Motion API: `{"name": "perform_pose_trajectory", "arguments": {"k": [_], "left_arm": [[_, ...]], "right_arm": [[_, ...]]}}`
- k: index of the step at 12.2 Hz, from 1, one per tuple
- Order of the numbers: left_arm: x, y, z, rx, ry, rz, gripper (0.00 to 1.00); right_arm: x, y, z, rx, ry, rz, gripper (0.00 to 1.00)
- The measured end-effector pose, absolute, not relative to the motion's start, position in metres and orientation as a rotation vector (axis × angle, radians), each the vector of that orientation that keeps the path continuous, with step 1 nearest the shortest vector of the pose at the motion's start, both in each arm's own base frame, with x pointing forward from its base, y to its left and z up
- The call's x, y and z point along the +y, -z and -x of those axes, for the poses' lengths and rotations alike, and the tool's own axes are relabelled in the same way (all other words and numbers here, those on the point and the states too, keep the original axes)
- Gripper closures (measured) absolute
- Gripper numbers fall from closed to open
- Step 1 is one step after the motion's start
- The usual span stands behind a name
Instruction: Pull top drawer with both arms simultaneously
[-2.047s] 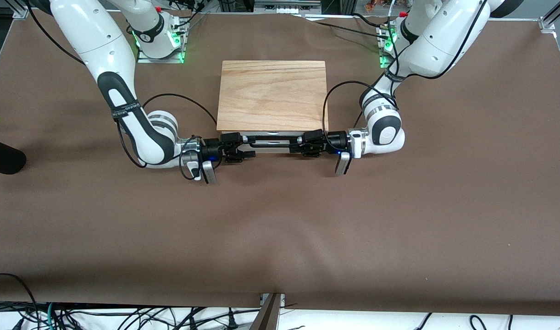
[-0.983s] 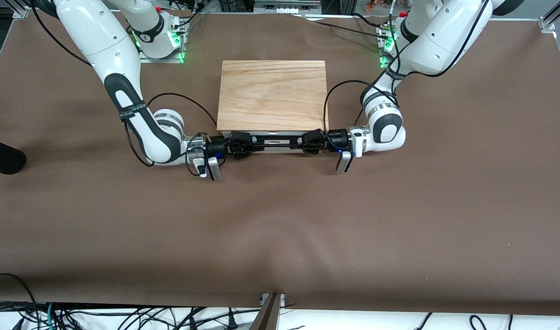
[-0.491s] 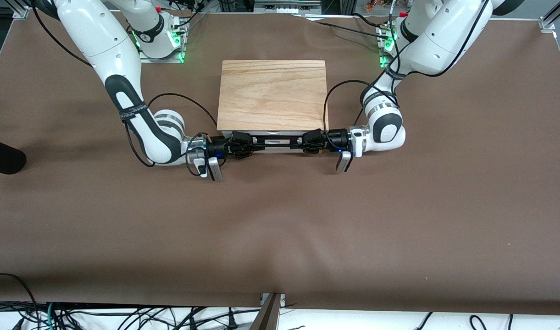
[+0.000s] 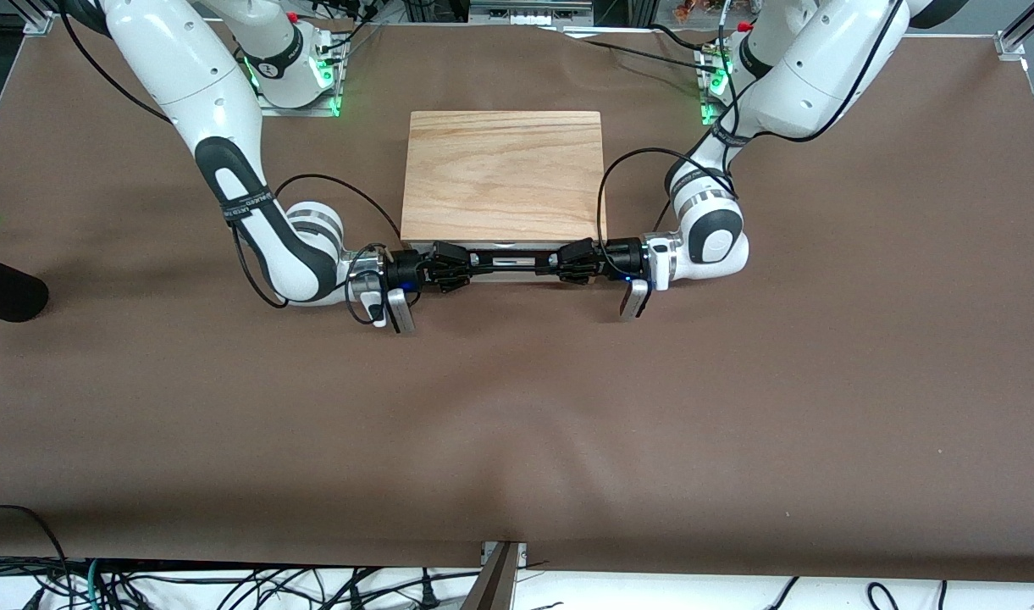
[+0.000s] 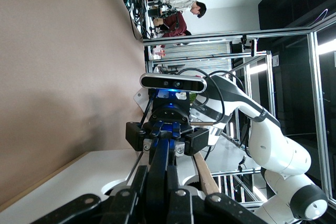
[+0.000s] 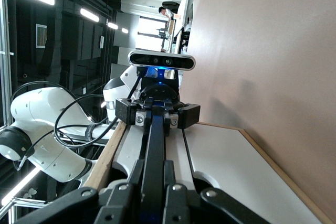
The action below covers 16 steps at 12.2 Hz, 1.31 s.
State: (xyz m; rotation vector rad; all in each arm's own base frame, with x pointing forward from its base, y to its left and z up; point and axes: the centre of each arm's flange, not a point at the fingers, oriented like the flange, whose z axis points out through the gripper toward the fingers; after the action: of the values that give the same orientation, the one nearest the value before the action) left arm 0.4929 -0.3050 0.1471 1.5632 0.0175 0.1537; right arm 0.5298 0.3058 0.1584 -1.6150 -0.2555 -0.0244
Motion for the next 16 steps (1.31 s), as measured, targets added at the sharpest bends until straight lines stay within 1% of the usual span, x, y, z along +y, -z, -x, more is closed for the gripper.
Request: {"name": "perform_pose_trajectory", "arguments": {"k": [9,16], "left_arm": [[-0.305,-0.148,-0.493,0.028,-0.145,-1.568,0.81],[-0.303,-0.152,-0.503,0.096,-0.104,-1.591,0.81]], "right_arm": [[0.306,-0.16,-0.532,-0.253,0.017,1.619,0.82],[0.307,-0.16,-0.548,-0.252,-0.002,1.622,0.82]]}}
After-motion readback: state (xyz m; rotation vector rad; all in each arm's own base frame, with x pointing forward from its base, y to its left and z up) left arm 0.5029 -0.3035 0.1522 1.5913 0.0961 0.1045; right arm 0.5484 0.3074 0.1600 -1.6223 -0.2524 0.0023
